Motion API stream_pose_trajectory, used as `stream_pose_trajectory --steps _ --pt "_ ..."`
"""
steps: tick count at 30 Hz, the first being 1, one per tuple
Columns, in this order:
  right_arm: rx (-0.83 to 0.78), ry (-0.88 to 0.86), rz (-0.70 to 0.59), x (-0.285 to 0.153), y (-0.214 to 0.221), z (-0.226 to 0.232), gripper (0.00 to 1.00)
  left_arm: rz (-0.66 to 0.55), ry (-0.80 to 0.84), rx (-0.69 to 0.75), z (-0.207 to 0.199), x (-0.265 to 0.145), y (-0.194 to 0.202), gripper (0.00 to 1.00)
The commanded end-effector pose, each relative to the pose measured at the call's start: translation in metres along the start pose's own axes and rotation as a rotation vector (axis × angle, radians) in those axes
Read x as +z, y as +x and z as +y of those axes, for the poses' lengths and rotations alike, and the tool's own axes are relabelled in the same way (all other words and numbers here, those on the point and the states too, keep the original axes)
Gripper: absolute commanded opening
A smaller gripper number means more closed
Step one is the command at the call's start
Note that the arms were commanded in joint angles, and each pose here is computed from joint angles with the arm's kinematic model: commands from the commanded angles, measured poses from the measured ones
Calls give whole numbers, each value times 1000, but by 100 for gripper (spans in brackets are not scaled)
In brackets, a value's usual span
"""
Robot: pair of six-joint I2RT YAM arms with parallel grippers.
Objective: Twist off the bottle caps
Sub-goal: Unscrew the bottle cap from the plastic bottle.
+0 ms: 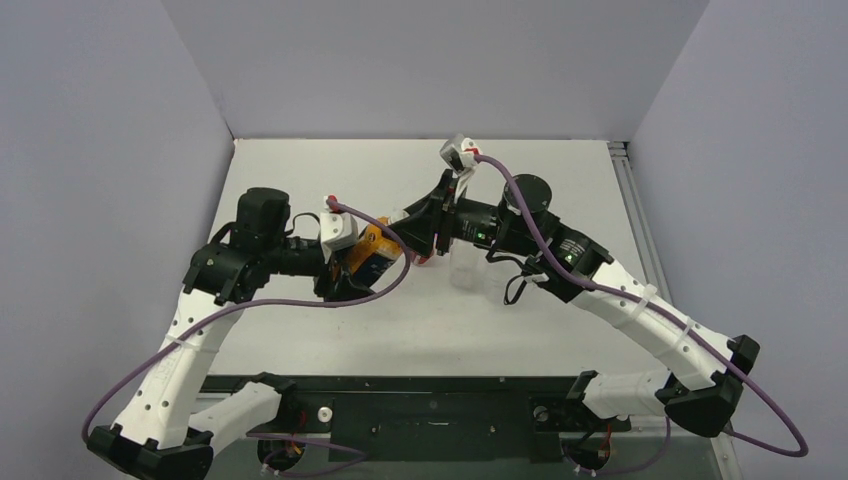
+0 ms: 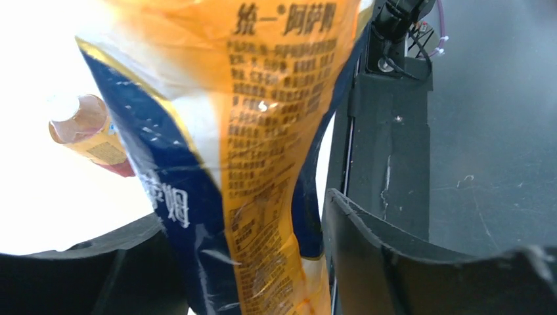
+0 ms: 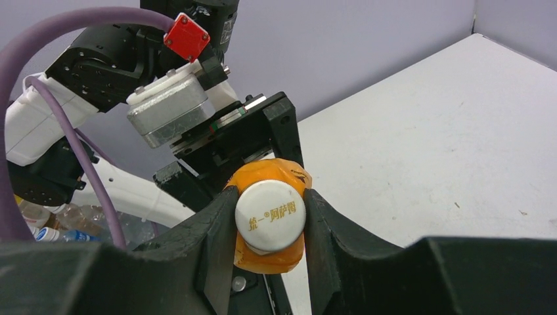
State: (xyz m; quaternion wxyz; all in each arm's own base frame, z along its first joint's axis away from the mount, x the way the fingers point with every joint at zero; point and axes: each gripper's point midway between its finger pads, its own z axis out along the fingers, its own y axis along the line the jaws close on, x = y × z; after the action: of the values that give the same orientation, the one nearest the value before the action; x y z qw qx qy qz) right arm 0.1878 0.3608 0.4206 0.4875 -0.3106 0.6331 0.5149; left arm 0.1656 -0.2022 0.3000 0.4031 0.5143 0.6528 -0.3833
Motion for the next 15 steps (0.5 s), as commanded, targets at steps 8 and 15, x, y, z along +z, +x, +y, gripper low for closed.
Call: stream_pose_trajectory --steps 8,15 --pt "9 -45 -113 -3 -27 12 19 -99 7 25 -8 -5 -29 31" --pt "89 245 -213 -12 -43 -25 71 -118 -118 -14 9 -5 -25 20"
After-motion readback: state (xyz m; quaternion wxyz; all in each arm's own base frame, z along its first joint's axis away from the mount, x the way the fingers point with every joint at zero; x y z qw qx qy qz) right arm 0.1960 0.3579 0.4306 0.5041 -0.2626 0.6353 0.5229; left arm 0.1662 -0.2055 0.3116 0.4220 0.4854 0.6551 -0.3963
